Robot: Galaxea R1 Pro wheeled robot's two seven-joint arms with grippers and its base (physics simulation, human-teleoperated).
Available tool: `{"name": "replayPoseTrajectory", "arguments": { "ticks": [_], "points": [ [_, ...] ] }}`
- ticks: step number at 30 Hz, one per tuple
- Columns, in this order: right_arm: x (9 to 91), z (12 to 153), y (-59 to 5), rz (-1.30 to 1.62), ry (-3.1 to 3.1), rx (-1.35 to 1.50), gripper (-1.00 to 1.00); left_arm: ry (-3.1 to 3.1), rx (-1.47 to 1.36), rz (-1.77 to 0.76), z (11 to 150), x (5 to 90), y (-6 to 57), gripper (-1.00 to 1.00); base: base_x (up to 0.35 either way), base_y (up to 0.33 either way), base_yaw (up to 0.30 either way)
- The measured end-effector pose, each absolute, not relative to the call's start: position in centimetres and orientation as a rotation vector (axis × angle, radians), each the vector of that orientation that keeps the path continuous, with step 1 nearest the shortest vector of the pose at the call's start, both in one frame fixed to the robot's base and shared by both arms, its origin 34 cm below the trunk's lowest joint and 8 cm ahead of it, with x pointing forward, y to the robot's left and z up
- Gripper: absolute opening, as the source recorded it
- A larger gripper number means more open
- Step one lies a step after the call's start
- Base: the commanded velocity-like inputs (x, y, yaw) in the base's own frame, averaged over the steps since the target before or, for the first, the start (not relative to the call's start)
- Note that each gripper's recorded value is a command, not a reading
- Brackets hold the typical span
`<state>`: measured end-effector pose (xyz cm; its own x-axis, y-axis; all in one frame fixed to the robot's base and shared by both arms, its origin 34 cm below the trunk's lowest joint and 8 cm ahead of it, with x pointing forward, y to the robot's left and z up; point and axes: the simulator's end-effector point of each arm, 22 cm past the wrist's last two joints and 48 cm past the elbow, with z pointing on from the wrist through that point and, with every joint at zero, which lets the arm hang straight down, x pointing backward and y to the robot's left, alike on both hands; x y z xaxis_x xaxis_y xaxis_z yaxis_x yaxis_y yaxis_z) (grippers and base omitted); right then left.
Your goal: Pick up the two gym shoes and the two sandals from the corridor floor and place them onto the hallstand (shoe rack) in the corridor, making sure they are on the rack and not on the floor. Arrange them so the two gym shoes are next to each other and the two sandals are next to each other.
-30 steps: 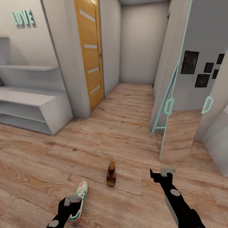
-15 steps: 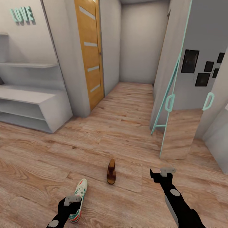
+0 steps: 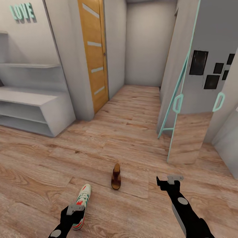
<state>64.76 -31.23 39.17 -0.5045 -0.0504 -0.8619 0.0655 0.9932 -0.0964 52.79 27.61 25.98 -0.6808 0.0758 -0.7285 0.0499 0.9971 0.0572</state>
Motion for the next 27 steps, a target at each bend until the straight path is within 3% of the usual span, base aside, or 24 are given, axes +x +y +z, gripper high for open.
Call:
{"name": "replayPoseTrajectory", "arguments": {
  "ticks": [27],
  "points": [
    [65.0,36.0,-30.9,-0.138,2.108,0.0,1.0,2.372,0.096,0.037,20.4,50.4,27.5,1.0,0.0,0.0,0.0]
  ]
}}
